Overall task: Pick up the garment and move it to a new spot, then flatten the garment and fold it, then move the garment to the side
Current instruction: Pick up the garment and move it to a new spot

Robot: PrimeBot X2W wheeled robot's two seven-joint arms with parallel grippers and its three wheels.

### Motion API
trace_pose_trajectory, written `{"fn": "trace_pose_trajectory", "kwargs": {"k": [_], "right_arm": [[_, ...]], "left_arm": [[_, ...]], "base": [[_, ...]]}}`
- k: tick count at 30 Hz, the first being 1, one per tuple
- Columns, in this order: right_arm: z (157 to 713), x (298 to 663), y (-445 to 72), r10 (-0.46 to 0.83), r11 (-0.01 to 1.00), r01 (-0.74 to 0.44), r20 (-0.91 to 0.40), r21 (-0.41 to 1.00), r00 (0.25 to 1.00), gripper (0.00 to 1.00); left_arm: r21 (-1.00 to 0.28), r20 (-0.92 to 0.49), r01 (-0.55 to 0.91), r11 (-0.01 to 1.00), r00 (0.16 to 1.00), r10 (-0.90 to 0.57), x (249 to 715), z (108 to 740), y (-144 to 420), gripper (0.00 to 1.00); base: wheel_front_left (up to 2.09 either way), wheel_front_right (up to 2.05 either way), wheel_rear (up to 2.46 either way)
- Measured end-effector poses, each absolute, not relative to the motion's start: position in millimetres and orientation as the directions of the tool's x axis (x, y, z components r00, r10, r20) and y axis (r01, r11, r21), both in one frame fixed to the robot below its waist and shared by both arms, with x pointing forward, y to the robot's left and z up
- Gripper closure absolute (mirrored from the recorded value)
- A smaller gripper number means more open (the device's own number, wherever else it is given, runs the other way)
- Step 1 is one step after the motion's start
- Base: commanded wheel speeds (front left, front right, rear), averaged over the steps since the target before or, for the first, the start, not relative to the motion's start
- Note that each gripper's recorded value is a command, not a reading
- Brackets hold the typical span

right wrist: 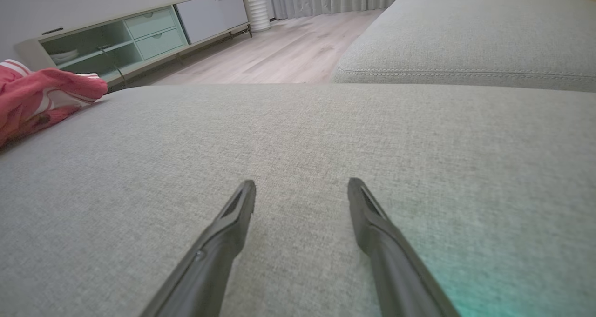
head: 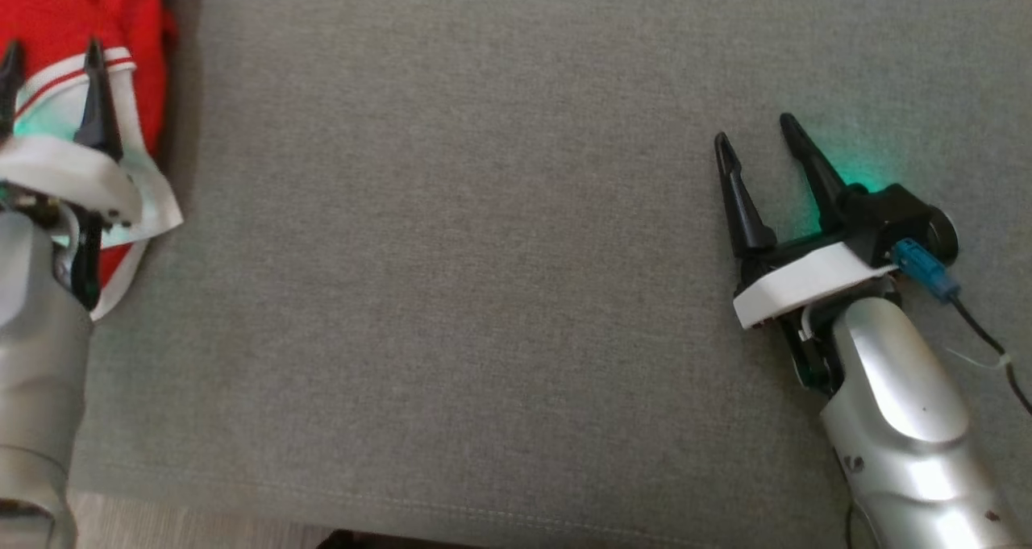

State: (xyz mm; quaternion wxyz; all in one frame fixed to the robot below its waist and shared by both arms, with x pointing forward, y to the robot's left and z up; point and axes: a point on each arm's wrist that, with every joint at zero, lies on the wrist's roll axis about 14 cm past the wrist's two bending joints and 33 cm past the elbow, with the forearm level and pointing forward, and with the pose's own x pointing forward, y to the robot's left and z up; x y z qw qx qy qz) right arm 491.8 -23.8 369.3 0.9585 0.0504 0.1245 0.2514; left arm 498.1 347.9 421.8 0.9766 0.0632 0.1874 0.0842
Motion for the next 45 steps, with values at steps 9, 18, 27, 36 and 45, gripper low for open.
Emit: {"fn": "trace_pose_trajectory", "kwargs": {"k": [9, 18, 27, 36, 45], "right_arm": [[366, 500, -27, 0.485, 0.873, -0.46, -0.196, 0.16, 0.852, 0.0], [368, 504, -30, 0.475, 0.879, -0.45, -0.19, 0.159, 0.859, 0.0], [384, 501, -47, 0.427, 0.902, -0.402, -0.196, 0.156, 0.883, 0.0], [412, 458, -68, 0.375, 0.922, -0.345, -0.185, 0.177, 0.908, 0.0], [436, 427, -110, 0.276, 0.952, -0.248, -0.155, 0.179, 0.949, 0.0]], "left_arm": [[0.171, -0.432, -0.1, 0.98, 0.887, 0.166, 512, 396, 342, 0.0], [0.212, -0.488, -0.137, 0.968, 0.843, 0.226, 506, 381, 351, 1.0], [0.281, -0.281, -0.139, 0.95, 0.934, 0.22, 532, 455, 351, 1.0], [0.308, 0.176, 0.009, 0.951, 0.982, -0.067, 565, 629, 263, 1.0], [0.164, 0.282, 0.405, 0.9, 0.855, -0.436, 555, 651, 76, 1.0]], "base": [[0.0, 0.0, 0.0], [0.0, 0.0, 0.0], [0.0, 0.0, 0.0], [0.0, 0.0, 0.0], [0.0, 0.0, 0.0]]}}
